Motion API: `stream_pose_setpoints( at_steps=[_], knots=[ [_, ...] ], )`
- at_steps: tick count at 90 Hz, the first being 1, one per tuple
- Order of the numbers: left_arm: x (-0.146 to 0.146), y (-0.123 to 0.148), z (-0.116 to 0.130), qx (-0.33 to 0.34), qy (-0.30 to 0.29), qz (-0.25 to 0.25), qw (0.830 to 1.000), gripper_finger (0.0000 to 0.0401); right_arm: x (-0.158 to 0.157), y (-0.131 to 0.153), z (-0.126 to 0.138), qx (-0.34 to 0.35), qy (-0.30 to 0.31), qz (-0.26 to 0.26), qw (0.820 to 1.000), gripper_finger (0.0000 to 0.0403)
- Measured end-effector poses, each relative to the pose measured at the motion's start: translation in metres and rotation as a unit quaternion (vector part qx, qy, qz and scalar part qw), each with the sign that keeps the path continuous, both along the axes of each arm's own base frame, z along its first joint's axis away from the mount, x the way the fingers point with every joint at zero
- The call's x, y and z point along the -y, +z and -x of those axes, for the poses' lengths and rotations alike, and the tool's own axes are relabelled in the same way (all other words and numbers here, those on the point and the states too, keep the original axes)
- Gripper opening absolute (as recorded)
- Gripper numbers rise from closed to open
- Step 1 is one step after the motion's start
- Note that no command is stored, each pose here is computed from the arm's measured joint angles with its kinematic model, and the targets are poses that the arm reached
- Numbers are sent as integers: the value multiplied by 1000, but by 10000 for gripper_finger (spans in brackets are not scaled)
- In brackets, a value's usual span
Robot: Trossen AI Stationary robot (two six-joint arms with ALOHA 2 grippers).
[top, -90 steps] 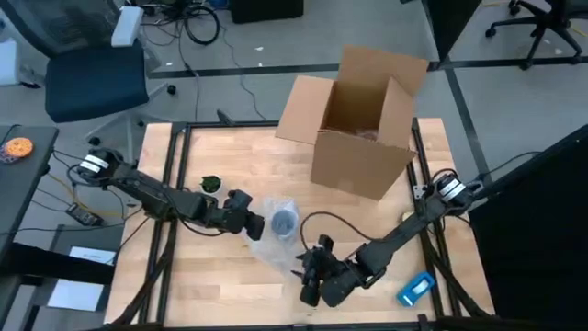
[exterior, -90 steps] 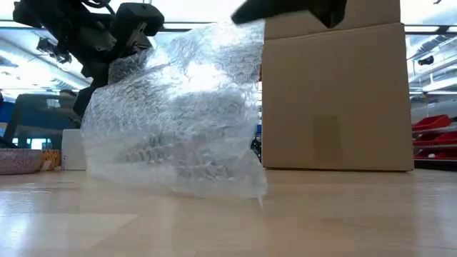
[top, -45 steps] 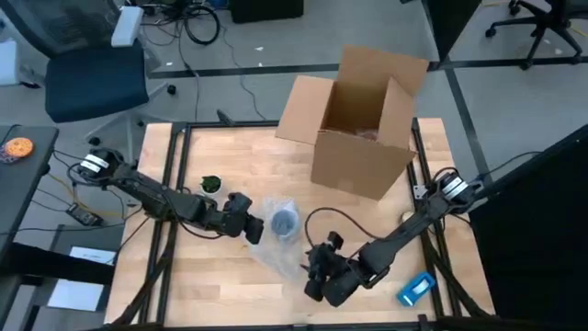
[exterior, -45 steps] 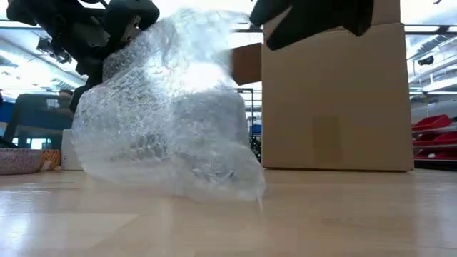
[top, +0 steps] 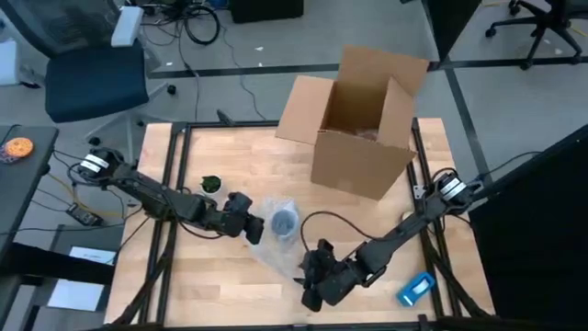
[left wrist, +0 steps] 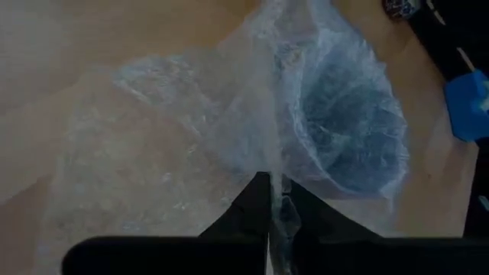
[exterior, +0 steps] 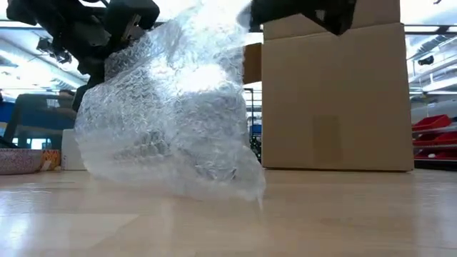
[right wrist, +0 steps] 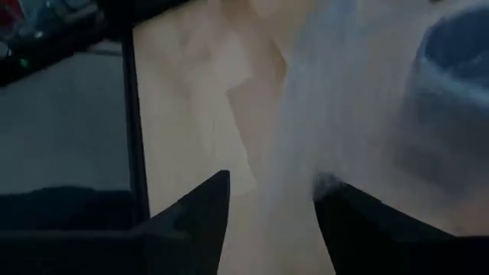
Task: Wrap mug
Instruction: Wrap the purple mug with the bubble wrap
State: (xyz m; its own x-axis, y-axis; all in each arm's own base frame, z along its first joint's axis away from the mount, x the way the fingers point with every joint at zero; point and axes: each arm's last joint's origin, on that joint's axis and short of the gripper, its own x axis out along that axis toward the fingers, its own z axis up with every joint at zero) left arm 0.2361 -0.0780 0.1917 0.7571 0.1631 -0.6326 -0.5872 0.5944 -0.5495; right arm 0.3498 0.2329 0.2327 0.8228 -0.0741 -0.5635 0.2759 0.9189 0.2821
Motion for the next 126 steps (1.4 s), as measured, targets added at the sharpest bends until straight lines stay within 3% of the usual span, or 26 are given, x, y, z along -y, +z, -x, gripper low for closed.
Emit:
stream_pose_setpoints(
  at_steps=[24, 45, 63, 82, 94, 110, 126],
  knots=[
    [0, 0, 0, 1, 2, -4, 1000, 0, 13, -3, -8, 9, -41, 30, 999, 132],
    [1, 2, -2, 5, -41, -31, 999, 0, 22, -4, -12, -5, -26, 74, 997, 11],
    [6, 12, -8, 33, -120, -37, 992, 0, 39, 0, -13, -28, -38, 112, 993, 1],
    [11, 50, -17, 75, -217, -136, 964, 0, 68, 26, -14, -21, -48, 181, 982, 0],
    [10, 70, -18, 86, -223, -195, 951, 0, 87, 30, -20, -34, -42, 209, 976, 0],
    [4, 82, -12, 19, -207, -275, 939, 0, 106, 28, -27, -57, -27, 235, 970, 0],
    [3, 84, -11, 3, -204, -296, 933, 0, 127, 28, -34, -73, -11, 249, 966, 0]
  ],
)
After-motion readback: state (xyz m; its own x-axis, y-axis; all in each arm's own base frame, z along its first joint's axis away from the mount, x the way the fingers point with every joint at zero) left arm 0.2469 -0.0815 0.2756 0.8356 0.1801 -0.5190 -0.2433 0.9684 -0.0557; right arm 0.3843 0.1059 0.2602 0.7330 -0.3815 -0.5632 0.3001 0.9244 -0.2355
